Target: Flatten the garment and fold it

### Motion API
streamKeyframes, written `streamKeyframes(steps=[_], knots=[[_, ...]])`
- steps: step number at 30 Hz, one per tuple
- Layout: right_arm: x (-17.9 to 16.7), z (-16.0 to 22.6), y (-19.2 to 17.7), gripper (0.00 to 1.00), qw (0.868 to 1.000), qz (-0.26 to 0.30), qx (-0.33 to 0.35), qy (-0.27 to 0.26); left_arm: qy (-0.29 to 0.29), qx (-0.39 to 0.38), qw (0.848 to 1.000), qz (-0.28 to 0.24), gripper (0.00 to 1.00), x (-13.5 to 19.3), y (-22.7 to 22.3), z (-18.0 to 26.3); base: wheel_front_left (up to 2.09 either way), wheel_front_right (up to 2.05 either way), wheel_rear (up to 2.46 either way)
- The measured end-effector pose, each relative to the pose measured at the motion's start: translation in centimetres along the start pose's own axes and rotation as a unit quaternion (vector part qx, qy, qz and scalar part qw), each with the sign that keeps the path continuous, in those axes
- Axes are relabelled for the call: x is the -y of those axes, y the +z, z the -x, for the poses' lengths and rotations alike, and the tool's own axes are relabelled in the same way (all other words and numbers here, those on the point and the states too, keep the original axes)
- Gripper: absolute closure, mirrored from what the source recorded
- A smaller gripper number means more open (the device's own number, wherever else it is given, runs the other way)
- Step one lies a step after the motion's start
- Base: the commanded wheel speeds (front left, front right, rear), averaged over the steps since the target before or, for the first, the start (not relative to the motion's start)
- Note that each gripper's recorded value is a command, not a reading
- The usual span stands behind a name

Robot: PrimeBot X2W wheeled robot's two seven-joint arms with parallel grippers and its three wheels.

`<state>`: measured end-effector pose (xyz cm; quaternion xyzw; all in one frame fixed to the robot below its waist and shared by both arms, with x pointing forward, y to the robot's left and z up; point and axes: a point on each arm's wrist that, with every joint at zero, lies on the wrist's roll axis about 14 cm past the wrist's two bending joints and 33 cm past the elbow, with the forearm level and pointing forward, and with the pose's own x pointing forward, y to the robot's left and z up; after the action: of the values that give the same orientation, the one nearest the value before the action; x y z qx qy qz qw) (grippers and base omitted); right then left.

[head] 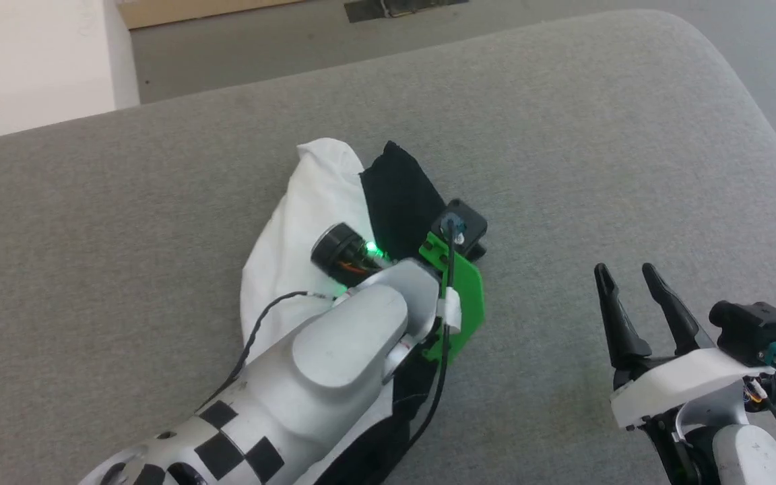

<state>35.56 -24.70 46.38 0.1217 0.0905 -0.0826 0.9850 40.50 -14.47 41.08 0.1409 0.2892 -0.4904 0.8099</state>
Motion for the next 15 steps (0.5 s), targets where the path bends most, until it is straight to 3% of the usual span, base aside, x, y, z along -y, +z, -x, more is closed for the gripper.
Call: streamKeyframes(steps=[3, 6, 11, 15], knots=[[-0.6, -0.3, 0.3, 0.00, 1.000, 0.001, 0.002, 0.010, 0.013, 0.102, 0.994, 0.034, 1.00, -0.7, 4.3, 1.4, 0.00, 0.00, 0.00], [-1.4, -0.5, 0.6, 0.00, 1.000, 0.002, 0.005, 0.023, 0.043, 0.201, 0.977, 0.059, 1.00, -2.4, 8.7, 3.8, 0.00, 0.00, 0.00], [-3.2, -0.8, 1.3, 0.00, 0.999, 0.001, 0.011, 0.051, 0.137, 0.344, 0.923, 0.099, 1.00, -7.9, 13.4, 10.2, 0.00, 0.00, 0.00], [-4.5, -0.7, 1.5, 0.00, 0.997, 0.002, 0.010, 0.072, 0.256, 0.392, 0.875, 0.125, 1.00, -14.4, 11.1, 17.1, 0.00, 0.00, 0.00]])
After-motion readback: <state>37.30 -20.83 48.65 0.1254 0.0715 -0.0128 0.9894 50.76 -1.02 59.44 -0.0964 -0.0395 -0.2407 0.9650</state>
